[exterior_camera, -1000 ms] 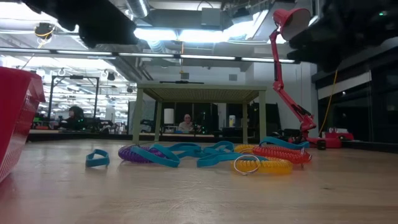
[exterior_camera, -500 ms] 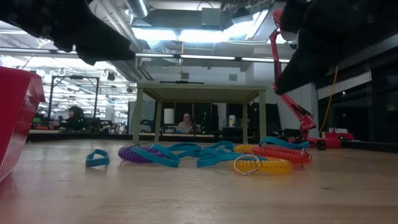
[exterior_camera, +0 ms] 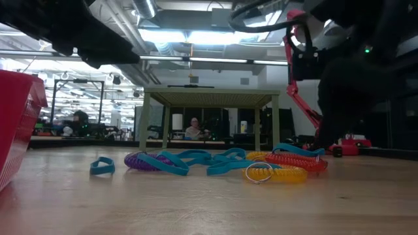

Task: Pick & Place Office Desk Supplies
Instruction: Put the orange spring keychain into the orange bin

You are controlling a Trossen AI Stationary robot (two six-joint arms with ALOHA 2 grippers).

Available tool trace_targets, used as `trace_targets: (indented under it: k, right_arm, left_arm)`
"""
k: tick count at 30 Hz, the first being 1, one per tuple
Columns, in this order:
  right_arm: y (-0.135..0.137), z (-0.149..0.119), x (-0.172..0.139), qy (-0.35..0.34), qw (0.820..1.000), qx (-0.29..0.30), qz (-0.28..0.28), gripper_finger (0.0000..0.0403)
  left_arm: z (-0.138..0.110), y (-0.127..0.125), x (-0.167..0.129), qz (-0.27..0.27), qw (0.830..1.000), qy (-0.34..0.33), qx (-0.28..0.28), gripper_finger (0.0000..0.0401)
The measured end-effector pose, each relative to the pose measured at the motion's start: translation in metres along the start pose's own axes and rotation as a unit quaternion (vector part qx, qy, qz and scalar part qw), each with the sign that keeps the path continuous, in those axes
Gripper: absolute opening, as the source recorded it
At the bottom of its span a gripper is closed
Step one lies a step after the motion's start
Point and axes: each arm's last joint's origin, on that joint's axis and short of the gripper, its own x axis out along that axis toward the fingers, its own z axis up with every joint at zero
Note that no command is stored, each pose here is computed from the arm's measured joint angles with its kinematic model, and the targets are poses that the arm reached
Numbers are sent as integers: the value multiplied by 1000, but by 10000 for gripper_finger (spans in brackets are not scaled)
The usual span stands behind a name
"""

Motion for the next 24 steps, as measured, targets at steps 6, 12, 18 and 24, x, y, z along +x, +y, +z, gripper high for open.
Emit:
trace_targets:
  k: [6, 12, 18, 24]
  right_arm:
    - [2, 1, 6, -2, 1000, 11, 2, 235]
    - [-1, 1, 15, 1, 999, 36, -19, 235]
    - [-3, -2, 29, 15, 996, 68, -47, 235]
    - [-4, -3, 29, 10, 994, 85, -62, 193]
  left_arm:
    - [0, 0, 0, 3, 1000, -1, 0, 209]
    - [0, 0, 0, 3, 1000, -1, -2, 209]
    - [0, -1, 0, 0, 1000, -1, -3, 209]
    - [0, -1, 0, -2, 1000, 0, -4, 209]
